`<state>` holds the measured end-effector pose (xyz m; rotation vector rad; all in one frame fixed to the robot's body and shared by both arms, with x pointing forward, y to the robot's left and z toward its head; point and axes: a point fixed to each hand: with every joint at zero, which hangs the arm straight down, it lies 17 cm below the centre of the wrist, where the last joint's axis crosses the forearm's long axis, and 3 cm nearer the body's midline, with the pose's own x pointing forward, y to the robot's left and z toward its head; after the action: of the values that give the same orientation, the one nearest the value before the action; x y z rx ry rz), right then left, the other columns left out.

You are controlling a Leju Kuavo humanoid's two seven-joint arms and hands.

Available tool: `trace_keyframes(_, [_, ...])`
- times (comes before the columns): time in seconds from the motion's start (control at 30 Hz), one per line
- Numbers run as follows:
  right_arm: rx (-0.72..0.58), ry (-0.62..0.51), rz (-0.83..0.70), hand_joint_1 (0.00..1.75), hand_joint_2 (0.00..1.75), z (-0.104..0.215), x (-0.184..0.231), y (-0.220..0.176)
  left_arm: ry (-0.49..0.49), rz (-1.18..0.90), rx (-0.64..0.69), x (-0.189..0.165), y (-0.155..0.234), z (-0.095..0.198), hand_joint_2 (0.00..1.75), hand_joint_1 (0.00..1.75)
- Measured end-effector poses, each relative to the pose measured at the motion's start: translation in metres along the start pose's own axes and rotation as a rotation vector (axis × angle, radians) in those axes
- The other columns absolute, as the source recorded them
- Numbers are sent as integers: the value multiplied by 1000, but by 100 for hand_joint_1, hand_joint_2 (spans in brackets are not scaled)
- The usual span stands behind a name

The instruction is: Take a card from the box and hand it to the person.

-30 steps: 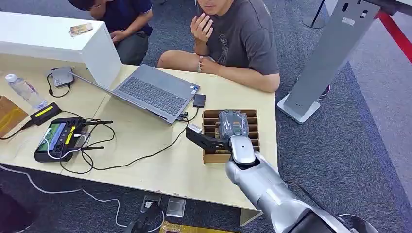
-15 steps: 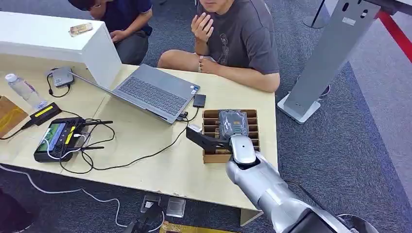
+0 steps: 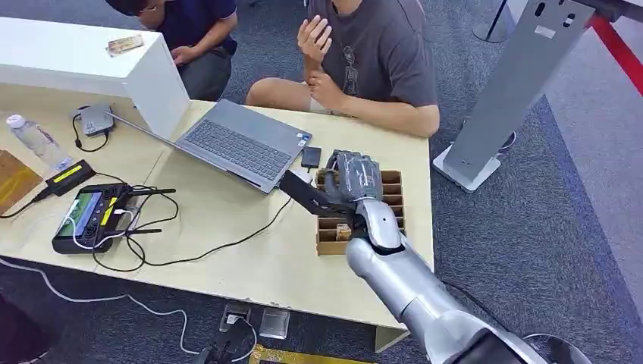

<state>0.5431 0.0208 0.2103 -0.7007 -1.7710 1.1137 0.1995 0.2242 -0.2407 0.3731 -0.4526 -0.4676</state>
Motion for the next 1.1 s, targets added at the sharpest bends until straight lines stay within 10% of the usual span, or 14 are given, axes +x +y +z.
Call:
trace_keyframes(0.37, [-241, -1, -117, 138, 175, -7, 2, -87, 10, -4, -2, -5, -2, 1, 0, 0])
trace_keyframes(0.7, [-471, -12, 71, 141, 175, -25, -16, -173, 0, -29, -1, 1, -3, 2, 0, 0])
trace_keyframes(1.1, [-391, 48, 263, 134, 175, -37, -48, -156, 0, -24, 5, 3, -2, 1, 0, 0])
